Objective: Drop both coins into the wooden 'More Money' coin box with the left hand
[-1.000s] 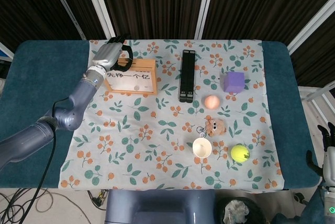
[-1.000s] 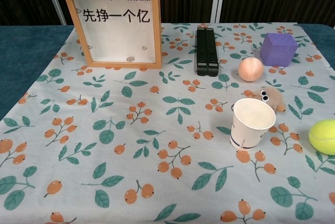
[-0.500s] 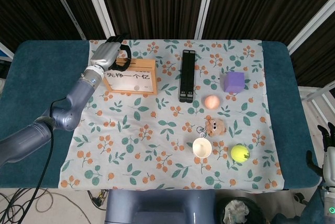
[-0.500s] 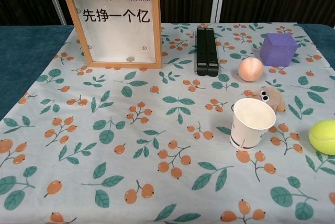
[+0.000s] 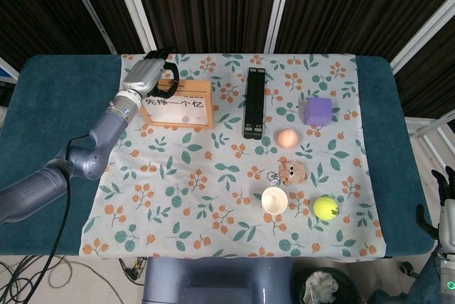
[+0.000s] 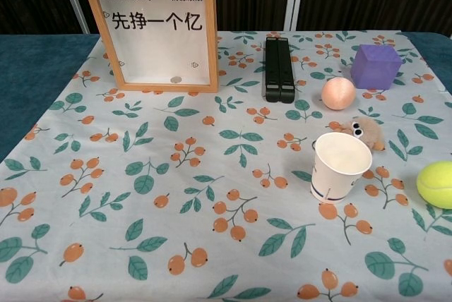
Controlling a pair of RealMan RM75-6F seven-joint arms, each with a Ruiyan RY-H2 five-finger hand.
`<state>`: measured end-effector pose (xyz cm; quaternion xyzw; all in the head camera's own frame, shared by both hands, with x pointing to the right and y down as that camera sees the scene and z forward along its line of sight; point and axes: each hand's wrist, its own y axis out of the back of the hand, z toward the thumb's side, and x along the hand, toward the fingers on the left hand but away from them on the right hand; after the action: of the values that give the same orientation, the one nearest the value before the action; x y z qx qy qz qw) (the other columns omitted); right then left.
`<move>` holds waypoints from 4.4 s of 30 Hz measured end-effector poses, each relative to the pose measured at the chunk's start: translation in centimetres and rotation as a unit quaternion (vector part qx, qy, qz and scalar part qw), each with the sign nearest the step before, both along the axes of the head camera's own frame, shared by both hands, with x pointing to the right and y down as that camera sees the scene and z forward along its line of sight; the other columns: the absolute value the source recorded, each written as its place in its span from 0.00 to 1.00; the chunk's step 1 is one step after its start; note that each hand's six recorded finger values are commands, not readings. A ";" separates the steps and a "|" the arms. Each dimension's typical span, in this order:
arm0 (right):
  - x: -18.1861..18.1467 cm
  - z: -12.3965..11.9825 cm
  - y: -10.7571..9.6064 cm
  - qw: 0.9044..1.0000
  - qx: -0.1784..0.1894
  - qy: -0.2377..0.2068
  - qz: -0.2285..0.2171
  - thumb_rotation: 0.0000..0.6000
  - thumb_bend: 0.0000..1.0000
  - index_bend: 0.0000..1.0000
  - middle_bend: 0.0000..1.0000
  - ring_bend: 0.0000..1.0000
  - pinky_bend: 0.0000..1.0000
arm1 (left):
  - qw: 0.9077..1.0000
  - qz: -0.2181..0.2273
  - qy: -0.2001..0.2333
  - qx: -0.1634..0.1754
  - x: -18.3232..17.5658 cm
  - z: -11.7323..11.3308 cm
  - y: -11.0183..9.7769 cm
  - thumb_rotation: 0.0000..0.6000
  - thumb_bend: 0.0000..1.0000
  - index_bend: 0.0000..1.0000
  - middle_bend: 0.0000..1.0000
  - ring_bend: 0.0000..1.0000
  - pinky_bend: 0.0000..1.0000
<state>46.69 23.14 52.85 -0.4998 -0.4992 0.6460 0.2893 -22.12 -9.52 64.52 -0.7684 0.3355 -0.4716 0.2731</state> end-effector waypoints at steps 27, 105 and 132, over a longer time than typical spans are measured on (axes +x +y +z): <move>0.1 -0.1 0.0 1.000 -0.001 0.000 0.003 1.00 0.51 0.15 0.02 0.00 0.00 | 1.000 0.006 -0.008 0.008 0.1 0.4 0.1 1.00 0.57 0.65 0.01 0.00 0.00; 0.2 0.0 0.1 1.000 -0.007 0.000 0.008 1.00 0.51 0.15 0.02 0.00 0.00 | 0.999 0.023 -0.026 0.038 0.6 -0.1 -0.2 1.00 0.51 0.50 0.00 0.00 0.00; -0.1 0.0 -0.1 1.000 -0.001 -0.002 -0.004 1.00 0.51 0.15 0.02 0.00 0.00 | 0.993 0.015 0.011 0.116 -1.0 -6.1 0.4 1.00 0.51 0.42 0.00 0.00 0.00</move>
<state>46.57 22.99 52.82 -0.5034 -0.4973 0.6441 0.2906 -23.17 -9.15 58.41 -0.7419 0.3793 -0.4165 0.3636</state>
